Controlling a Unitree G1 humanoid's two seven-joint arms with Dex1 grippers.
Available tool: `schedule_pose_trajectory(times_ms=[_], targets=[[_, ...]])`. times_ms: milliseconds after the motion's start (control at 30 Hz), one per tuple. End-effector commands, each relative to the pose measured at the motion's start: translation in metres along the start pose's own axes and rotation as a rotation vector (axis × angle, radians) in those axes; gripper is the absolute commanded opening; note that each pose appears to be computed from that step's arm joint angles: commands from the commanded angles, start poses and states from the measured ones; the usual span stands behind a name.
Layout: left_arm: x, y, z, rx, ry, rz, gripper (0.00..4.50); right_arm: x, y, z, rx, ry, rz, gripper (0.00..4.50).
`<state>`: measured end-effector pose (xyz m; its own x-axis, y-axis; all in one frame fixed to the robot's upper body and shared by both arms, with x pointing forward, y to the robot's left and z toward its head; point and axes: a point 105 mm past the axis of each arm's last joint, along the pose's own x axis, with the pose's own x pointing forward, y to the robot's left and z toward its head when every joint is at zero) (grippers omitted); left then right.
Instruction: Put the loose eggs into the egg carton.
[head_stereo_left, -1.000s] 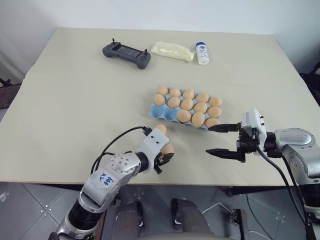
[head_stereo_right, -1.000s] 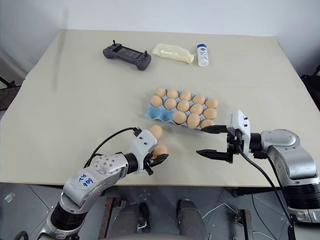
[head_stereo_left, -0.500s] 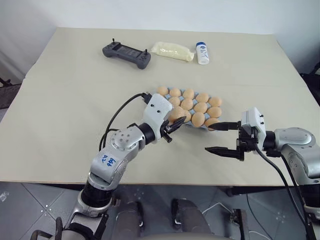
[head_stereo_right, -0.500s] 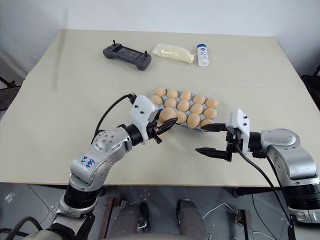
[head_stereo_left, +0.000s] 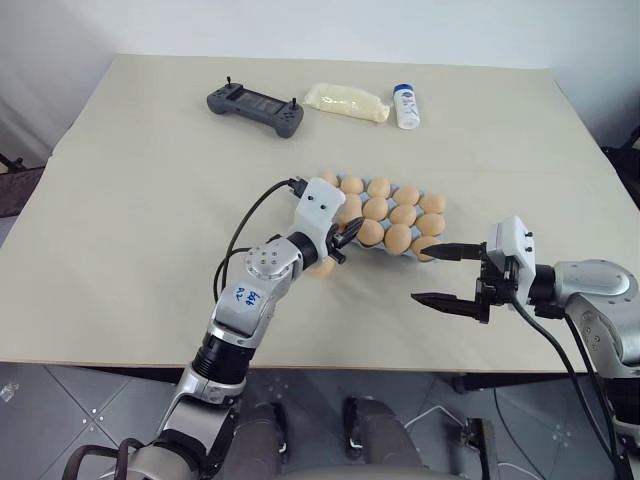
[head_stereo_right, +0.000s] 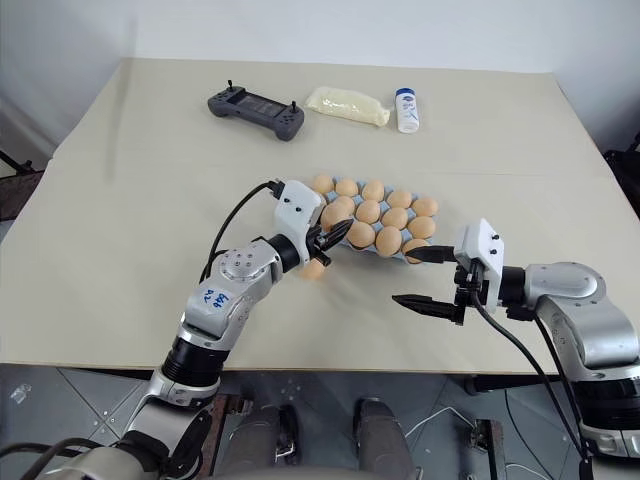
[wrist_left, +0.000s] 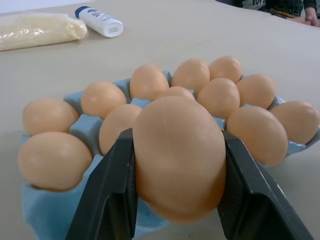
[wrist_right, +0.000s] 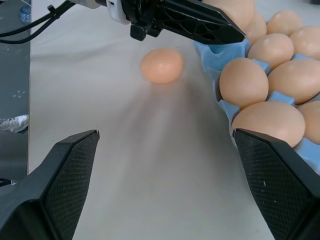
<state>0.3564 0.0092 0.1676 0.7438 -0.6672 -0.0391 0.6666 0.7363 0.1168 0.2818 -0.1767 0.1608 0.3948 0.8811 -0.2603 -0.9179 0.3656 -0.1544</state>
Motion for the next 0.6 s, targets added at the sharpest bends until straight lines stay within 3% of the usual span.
schedule_pose_trajectory(times_ms=[33,133,167,400,600], targets=[[0.002,0.001,0.012,0.026,-0.037,0.011,1.62,-0.006,0.001,0.01,-0.037,-0.016,-0.013,4.5],[0.002,0.004,0.013,0.027,-0.031,0.025,1.62,-0.007,0.001,0.01,-0.036,-0.013,-0.016,4.5],[0.001,0.004,0.013,0.026,-0.026,0.03,2.33,-0.008,0.001,0.01,-0.036,-0.011,-0.016,4.5],[-0.002,0.006,0.011,0.024,-0.006,0.05,4.43,-0.007,0.0,0.009,-0.036,-0.007,-0.011,4.5],[-0.011,-0.002,0.024,0.034,-0.054,-0.001,4.47,-0.007,-0.001,0.009,-0.038,-0.006,-0.006,4.5]])
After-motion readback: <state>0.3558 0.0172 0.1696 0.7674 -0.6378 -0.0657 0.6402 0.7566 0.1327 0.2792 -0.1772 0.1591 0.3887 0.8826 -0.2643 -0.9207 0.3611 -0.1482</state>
